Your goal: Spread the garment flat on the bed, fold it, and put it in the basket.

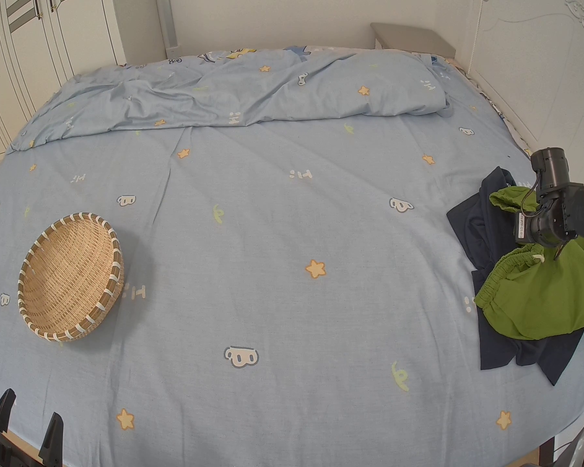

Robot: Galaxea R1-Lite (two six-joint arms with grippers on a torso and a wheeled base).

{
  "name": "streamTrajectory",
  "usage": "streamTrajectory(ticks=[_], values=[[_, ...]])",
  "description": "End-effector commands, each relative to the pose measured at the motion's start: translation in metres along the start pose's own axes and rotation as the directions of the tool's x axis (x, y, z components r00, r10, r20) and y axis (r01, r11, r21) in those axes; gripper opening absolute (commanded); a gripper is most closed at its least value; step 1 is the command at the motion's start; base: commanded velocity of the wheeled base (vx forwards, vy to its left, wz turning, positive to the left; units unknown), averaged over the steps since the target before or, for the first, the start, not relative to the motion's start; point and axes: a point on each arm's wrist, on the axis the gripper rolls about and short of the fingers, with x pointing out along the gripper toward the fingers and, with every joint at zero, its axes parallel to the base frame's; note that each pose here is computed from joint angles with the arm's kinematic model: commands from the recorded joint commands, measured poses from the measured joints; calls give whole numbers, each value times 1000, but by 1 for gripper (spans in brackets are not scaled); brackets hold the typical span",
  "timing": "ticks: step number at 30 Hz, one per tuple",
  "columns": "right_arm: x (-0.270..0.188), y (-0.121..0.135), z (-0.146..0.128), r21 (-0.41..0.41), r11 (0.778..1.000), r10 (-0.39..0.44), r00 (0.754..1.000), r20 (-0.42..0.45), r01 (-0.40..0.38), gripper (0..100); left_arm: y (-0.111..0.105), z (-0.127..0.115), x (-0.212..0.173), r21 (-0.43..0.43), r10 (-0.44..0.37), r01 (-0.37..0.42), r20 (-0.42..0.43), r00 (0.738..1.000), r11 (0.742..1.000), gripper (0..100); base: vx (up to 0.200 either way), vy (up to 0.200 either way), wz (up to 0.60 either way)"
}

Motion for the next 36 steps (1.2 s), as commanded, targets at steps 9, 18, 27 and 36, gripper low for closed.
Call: streamTrajectory(ticks=[9,18,27,36], values=[[-143,-18,77,269,753,646,753,-128,-600,0,0,-5,0,0,0,0,0,1000,1000,100,0,0,0],[-177,28,45,216,642,764,587,-267,-736,0,0,-5,0,0,0,0,0,1000,1000,100,0,0,0],[-243,52,33,209,450,885,402,-235,-868,0,0,-5,0,0,0,0,0,1000,1000,100,0,0,0],[-257,115,16,165,337,921,288,-261,-927,0,0,-5,0,0,0,0,0,1000,1000,100,0,0,0]])
